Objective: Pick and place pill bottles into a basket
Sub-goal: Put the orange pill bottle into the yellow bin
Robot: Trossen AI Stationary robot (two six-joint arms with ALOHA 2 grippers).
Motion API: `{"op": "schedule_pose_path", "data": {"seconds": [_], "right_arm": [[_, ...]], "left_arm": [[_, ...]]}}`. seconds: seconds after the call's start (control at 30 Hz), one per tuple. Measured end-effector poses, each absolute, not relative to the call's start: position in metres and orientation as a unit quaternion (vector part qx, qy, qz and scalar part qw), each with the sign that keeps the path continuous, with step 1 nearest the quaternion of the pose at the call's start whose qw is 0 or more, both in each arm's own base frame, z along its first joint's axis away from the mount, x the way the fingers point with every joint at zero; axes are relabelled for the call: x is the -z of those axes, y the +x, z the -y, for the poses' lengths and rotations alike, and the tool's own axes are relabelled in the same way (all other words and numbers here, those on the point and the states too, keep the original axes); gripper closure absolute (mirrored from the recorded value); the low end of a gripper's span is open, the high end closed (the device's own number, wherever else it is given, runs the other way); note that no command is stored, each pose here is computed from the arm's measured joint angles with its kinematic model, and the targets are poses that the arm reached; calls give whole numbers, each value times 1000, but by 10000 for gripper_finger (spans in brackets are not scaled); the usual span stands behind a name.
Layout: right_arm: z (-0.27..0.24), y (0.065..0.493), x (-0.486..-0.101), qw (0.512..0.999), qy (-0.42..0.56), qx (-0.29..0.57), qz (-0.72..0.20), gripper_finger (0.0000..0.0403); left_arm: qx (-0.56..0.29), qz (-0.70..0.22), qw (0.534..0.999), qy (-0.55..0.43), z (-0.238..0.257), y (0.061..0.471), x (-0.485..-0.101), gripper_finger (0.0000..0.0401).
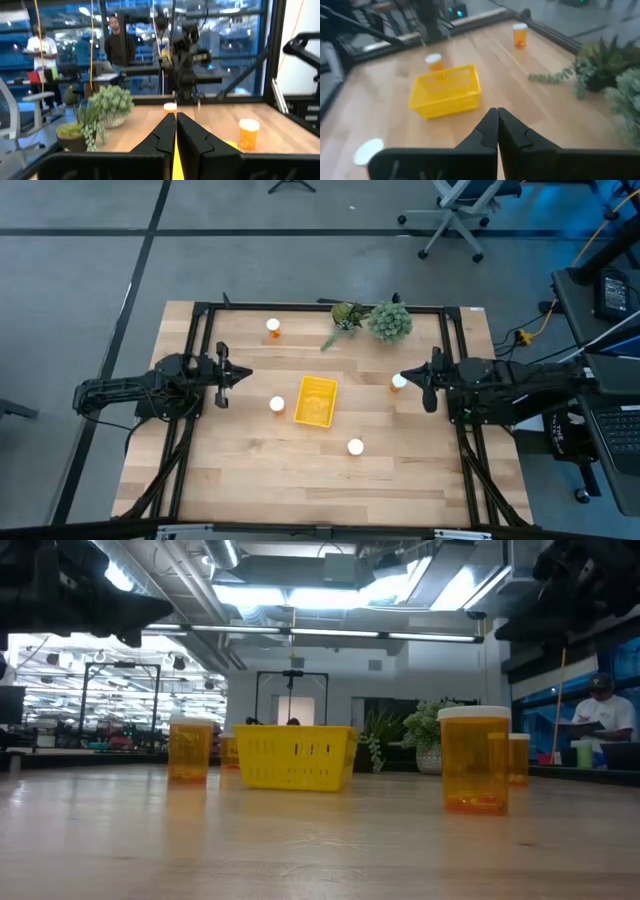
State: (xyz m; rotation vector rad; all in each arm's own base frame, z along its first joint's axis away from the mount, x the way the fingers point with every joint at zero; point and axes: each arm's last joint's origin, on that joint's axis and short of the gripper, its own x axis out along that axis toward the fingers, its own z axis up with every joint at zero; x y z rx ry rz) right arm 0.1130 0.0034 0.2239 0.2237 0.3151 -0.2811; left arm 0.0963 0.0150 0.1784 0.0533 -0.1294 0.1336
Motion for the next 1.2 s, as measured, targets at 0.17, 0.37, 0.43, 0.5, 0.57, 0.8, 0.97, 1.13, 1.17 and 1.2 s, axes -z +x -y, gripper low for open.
{"op": "schedule_pose_path", "data": {"seconds": [0.17, 0.37, 0.43, 0.5, 0.57, 0.8, 0.97, 1.13, 1.17, 1.2], "right_arm": [[-11, 119, -218, 966, 122, 147, -176, 400], [-17, 114, -215, 942, 142, 188, -240, 401], [-20, 114, -220, 936, 148, 196, -254, 401], [-24, 118, -229, 937, 142, 185, -261, 402], [-29, 123, -236, 935, 131, 178, -276, 402], [-42, 129, -236, 895, 144, 211, -365, 402], [-50, 128, -226, 871, 173, 233, -397, 402], [-52, 125, -221, 854, 177, 256, -418, 401], [-52, 125, -220, 852, 176, 259, -420, 399], [-52, 125, -219, 850, 176, 260, -423, 395]], "left_arm": [[-66, 75, 995, 15, -15, 96, -180, 393], [-65, 76, 995, 0, -15, 96, -180, 391], [-64, 77, 995, -9, -15, 96, -180, 392], [-64, 78, 995, -12, -15, 96, -180, 394], [-68, 80, 994, -12, -15, 96, -181, 395], [-108, 94, 990, -15, -17, 95, -183, 393], [-109, 102, 989, -14, -18, 95, -185, 395], [-99, 103, 990, -13, -17, 95, -185, 393], [-99, 103, 990, -13, -17, 95, -185, 393], [-99, 104, 990, -13, -17, 95, -185, 394]]}}
